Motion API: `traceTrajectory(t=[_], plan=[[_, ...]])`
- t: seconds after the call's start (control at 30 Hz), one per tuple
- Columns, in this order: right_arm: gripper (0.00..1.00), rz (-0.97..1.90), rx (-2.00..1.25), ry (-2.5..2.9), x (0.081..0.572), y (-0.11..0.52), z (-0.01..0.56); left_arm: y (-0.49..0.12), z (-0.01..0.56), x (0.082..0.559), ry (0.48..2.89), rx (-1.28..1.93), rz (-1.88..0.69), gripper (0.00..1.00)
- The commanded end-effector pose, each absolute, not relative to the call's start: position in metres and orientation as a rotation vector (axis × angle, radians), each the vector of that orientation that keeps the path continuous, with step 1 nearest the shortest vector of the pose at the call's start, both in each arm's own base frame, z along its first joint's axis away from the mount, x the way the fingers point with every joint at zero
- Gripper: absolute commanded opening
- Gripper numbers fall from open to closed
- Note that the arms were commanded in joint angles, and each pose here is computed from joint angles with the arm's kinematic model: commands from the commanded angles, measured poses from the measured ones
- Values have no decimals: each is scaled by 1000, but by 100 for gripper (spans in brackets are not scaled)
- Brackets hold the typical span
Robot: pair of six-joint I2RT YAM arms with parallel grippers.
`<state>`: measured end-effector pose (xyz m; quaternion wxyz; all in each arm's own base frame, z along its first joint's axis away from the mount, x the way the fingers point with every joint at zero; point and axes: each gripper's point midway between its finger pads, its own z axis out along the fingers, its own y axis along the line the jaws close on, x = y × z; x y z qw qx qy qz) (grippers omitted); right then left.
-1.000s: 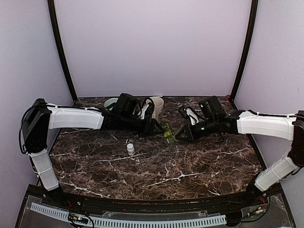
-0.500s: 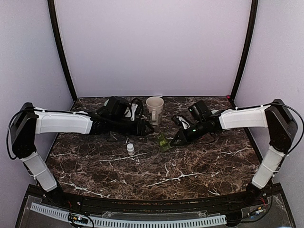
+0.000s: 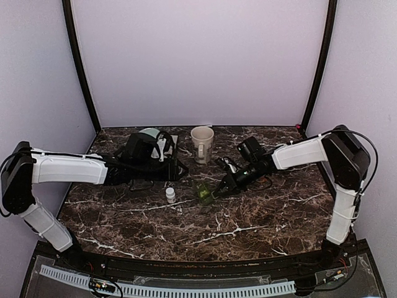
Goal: Sort the pills into containers
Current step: Place the pill container at the center of the board.
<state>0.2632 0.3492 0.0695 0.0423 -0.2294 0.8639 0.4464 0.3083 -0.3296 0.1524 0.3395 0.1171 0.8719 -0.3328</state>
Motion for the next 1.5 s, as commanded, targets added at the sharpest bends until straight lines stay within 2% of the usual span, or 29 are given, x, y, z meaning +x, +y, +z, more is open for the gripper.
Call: traceTrajectory(t=[0.0, 0.3, 0.6, 0.83, 1.1, 1.47], plan=[[0, 1413, -722, 2594, 279, 364, 75, -314, 161, 312, 2204, 275, -812, 58], [0, 1273, -736, 2666, 298, 365, 55, -294, 144, 305, 2205, 242, -747, 61], [27, 1098, -734, 2708, 313, 357, 46, -288, 133, 302, 2210, 236, -737, 65], [38, 1017, -737, 2668, 324, 354, 54, -283, 128, 299, 2212, 234, -734, 68], [40, 822, -727, 2598, 337, 341, 78, -279, 124, 295, 2203, 228, -753, 71], [40, 480, -807, 2501, 325, 351, 96, -280, 121, 298, 2203, 255, -739, 71]])
